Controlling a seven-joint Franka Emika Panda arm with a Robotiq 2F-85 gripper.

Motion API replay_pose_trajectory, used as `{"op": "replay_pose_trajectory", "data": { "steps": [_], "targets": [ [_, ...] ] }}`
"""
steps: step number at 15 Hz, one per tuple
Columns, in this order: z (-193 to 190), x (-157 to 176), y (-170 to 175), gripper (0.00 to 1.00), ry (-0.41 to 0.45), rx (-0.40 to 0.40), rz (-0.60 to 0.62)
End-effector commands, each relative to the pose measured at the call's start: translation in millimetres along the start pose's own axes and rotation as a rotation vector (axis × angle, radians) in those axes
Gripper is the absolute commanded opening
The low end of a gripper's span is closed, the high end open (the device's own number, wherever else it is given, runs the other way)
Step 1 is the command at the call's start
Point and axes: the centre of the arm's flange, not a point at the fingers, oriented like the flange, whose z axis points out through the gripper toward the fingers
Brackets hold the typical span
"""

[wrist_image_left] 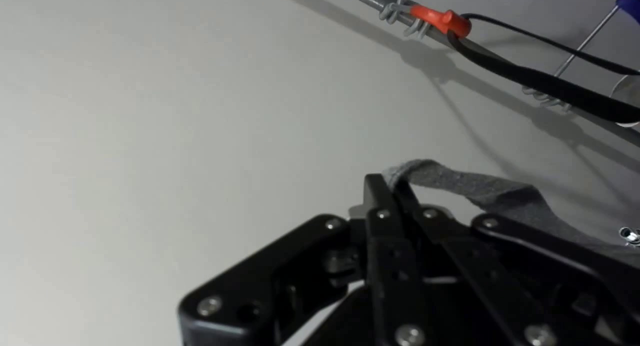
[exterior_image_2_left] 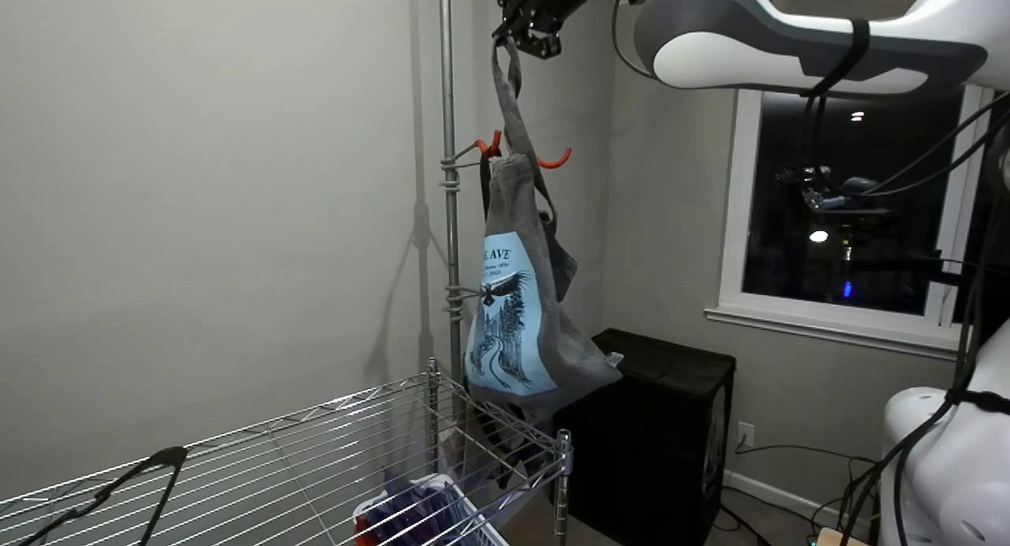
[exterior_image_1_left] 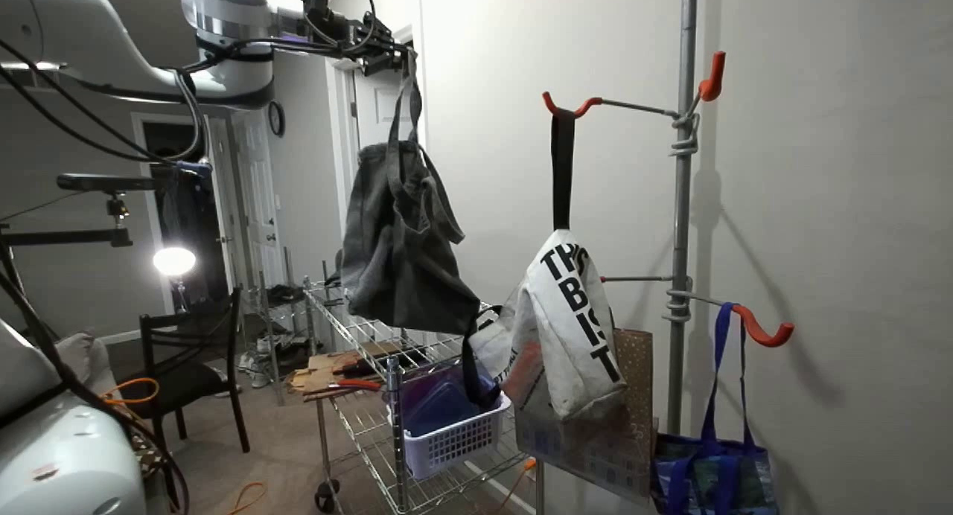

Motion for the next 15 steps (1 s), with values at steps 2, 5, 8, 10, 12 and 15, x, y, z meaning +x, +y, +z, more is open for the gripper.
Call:
{"op": "replay_pose_trajectory", "data": {
  "steps": [2,5,8,10,12,15],
  "targets": [
    [-3.0,-48.5,-1.7,0.01,-0.049,-0.004,0.068],
    [-5.0,-96.4,-2.4,0.01,-0.090,0.004,0.130],
    [-6.1,-149.4,-3.6,0.01,-0.095,0.029,0.207],
    [-4.4,-180.8,-10.3,0.01,-0.104,0.043,0.259],
    [1.3,-209.5,-16.0,0.01,-0.122,0.058,0.299],
    [20.5,-242.7,-31.1,0.01,-0.162,0.089,0.344]
  ]
}}
